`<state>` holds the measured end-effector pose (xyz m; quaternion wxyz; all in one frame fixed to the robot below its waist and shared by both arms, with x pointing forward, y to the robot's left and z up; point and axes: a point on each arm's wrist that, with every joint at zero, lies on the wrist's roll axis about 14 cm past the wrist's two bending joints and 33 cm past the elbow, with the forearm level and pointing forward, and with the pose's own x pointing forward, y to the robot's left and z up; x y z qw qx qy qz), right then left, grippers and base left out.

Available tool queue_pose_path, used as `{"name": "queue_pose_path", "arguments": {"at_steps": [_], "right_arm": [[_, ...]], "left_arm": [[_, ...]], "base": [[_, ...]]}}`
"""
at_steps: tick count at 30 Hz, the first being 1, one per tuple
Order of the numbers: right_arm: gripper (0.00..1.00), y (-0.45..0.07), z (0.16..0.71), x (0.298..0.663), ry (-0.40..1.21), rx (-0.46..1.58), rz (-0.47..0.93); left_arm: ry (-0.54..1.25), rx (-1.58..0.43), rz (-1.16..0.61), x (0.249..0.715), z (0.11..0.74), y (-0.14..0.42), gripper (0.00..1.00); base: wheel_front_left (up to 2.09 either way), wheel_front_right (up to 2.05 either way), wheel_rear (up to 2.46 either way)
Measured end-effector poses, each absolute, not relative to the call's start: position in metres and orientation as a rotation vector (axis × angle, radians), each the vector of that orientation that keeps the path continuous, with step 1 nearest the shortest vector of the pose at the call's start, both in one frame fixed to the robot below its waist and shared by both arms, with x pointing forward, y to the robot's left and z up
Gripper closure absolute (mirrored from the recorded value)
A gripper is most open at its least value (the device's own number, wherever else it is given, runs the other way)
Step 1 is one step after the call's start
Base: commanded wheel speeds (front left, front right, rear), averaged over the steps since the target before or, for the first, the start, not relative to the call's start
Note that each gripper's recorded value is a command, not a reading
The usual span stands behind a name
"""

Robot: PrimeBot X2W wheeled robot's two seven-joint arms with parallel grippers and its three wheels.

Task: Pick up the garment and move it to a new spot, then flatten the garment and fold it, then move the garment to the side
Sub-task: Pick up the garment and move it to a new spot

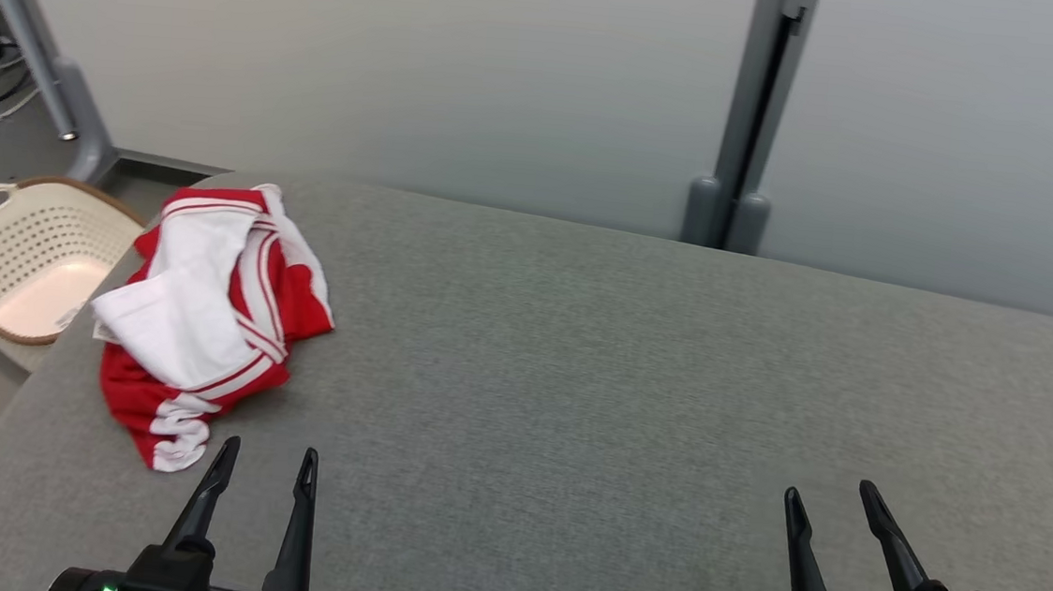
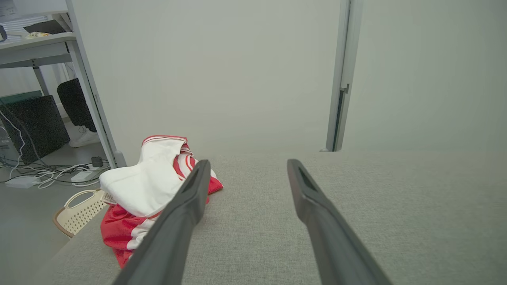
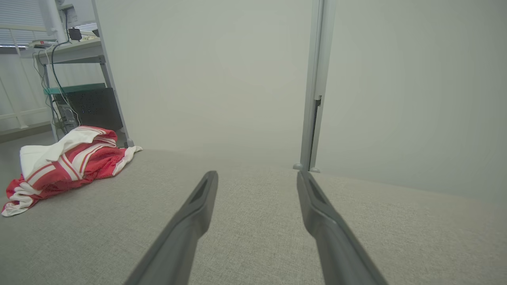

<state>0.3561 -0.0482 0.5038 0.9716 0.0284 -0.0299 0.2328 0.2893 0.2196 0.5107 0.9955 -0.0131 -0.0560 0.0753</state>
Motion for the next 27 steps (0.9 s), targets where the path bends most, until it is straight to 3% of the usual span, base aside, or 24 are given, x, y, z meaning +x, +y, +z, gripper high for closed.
{"name": "queue_pose_path", "arguments": {"at_steps": [12, 19, 27], "right_arm": [[0.00, 0.033, 0.492, 0.355, -0.014, 0.044, 0.721], [0.00, 0.055, 0.469, 0.351, 0.060, 0.039, 0.793], [0.00, 0.045, 0.443, 0.357, 0.129, 0.026, 0.767]], "left_arm": [[-0.141, -0.016, 0.465, 0.227, 0.517, 0.289, 0.00], [-0.138, -0.021, 0.578, 0.211, 0.518, 0.309, 0.00], [-0.159, 0.005, 0.476, 0.260, 0.535, 0.335, 0.00]], "base": [[0.00, 0.00, 0.00], [0.00, 0.00, 0.00], [0.00, 0.00, 0.00]]}}
